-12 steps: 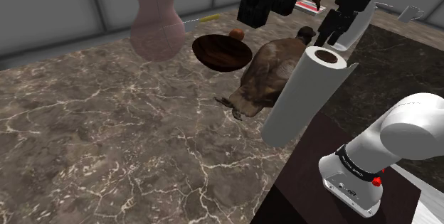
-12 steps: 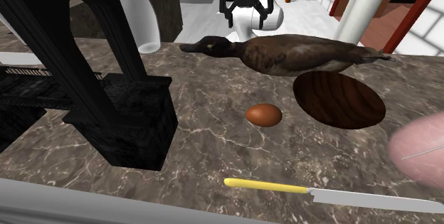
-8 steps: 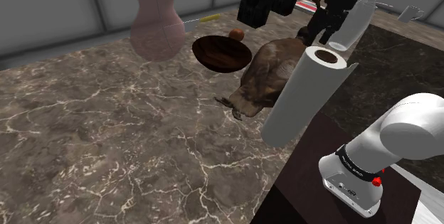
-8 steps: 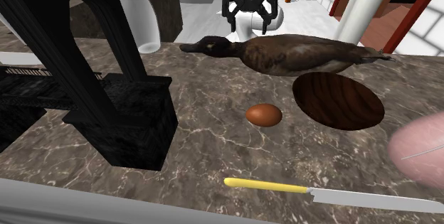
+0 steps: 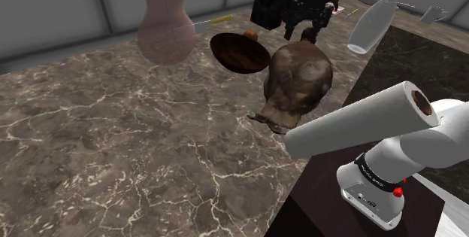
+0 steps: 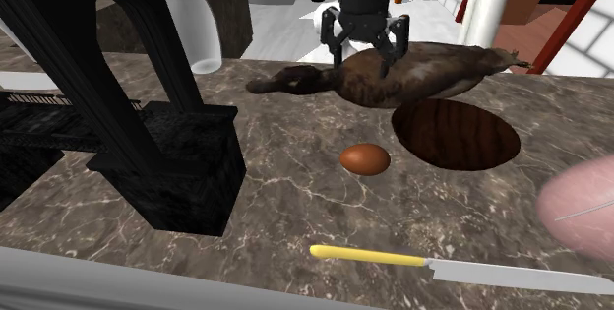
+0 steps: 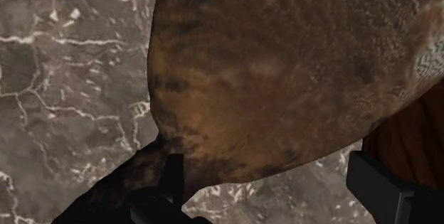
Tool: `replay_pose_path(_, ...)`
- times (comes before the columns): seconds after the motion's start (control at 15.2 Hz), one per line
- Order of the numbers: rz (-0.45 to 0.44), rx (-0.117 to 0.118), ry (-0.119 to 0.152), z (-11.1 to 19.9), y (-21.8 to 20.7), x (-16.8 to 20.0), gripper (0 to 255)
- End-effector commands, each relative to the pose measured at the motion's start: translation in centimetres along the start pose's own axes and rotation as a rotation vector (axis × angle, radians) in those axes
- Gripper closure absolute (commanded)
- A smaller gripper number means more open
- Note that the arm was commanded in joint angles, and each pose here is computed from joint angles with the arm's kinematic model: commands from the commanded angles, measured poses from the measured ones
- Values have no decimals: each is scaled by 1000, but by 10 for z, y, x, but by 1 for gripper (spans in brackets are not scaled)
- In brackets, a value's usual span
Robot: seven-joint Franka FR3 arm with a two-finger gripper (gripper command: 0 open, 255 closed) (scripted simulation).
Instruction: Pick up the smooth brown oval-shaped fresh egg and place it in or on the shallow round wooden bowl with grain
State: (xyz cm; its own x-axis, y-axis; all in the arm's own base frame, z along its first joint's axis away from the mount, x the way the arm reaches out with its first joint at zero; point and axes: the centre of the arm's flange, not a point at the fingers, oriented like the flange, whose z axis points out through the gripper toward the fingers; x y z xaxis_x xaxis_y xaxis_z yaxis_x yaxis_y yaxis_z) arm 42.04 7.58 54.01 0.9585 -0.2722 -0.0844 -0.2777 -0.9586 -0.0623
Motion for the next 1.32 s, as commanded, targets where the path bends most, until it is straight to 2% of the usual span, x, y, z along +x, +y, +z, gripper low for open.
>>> replay_pose_path(0.0,59,0,-10,5,-19,24,0)
replay_pose_path(0.73,361,-5,-51,26,-84,156,0)
replay_pose_path(1.25,361,-5,-51,66,-84,153,0)
